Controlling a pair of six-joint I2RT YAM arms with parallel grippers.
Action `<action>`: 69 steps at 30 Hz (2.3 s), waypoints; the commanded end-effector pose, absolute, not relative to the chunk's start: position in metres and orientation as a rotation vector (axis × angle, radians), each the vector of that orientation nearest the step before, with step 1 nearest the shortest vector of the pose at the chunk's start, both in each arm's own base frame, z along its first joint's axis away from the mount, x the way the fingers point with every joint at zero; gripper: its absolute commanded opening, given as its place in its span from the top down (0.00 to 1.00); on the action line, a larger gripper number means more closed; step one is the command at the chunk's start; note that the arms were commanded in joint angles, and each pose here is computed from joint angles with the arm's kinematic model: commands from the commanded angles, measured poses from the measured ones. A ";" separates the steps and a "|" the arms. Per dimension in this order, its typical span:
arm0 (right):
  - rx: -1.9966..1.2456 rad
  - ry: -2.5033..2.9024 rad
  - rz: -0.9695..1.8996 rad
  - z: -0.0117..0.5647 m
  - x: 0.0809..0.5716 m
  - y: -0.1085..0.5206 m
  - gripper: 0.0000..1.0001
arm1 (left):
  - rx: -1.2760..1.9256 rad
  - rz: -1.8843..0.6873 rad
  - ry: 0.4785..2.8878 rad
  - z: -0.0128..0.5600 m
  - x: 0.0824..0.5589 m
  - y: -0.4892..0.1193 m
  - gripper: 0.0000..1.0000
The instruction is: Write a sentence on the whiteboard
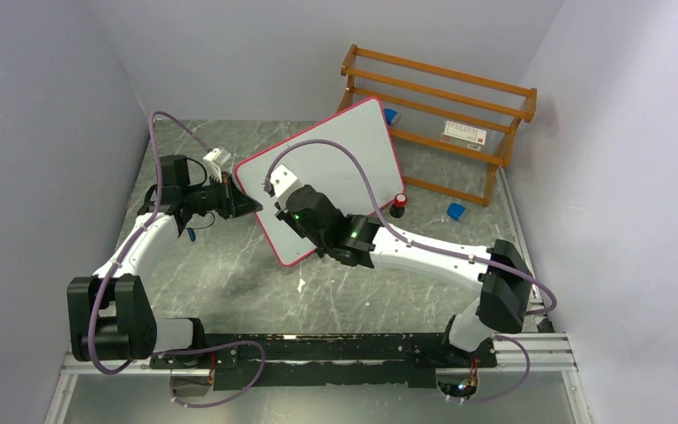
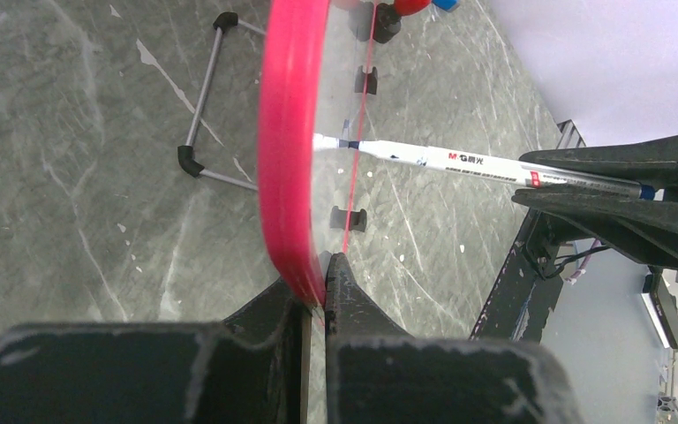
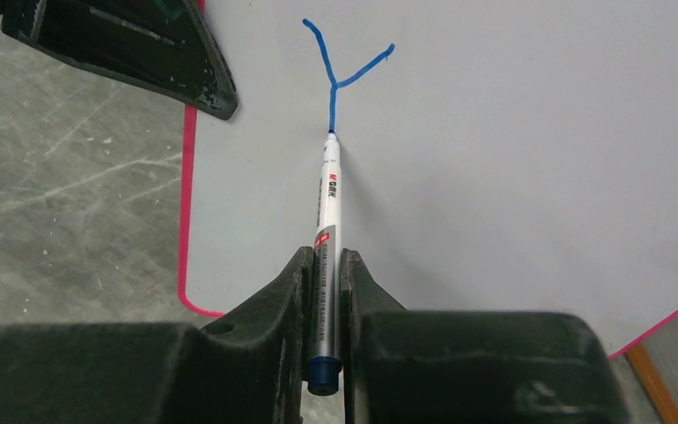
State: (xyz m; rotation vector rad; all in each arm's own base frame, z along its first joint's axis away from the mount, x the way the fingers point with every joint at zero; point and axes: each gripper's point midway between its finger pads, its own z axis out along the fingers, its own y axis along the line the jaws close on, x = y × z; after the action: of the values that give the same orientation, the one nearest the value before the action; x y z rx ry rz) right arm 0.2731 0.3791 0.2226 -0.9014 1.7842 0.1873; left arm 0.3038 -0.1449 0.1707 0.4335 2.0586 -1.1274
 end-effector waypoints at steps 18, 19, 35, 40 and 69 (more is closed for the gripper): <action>-0.907 1.821 0.193 0.214 0.262 0.368 1.00 | 0.472 -1.029 2.101 0.153 0.308 -0.144 0.95; -0.902 1.816 0.193 0.216 0.262 0.368 1.00 | 0.472 -1.029 2.101 0.154 0.308 -0.144 0.95; -0.768 1.679 0.231 0.269 0.268 0.351 1.00 | 0.497 -1.002 2.102 0.150 0.309 -0.142 0.95; -0.736 1.686 0.221 0.264 0.279 0.345 1.00 | 0.497 -0.996 2.104 0.150 0.310 -0.141 0.95; -0.766 1.721 0.245 0.243 0.289 0.358 1.00 | 0.497 -1.006 2.107 0.149 0.310 -0.143 0.95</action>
State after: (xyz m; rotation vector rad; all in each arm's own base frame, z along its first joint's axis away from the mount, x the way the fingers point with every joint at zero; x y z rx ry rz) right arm 0.2841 0.3545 0.2318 -0.7984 1.7385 0.2360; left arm 0.3040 -0.1461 0.1707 0.4530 2.0536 -1.1214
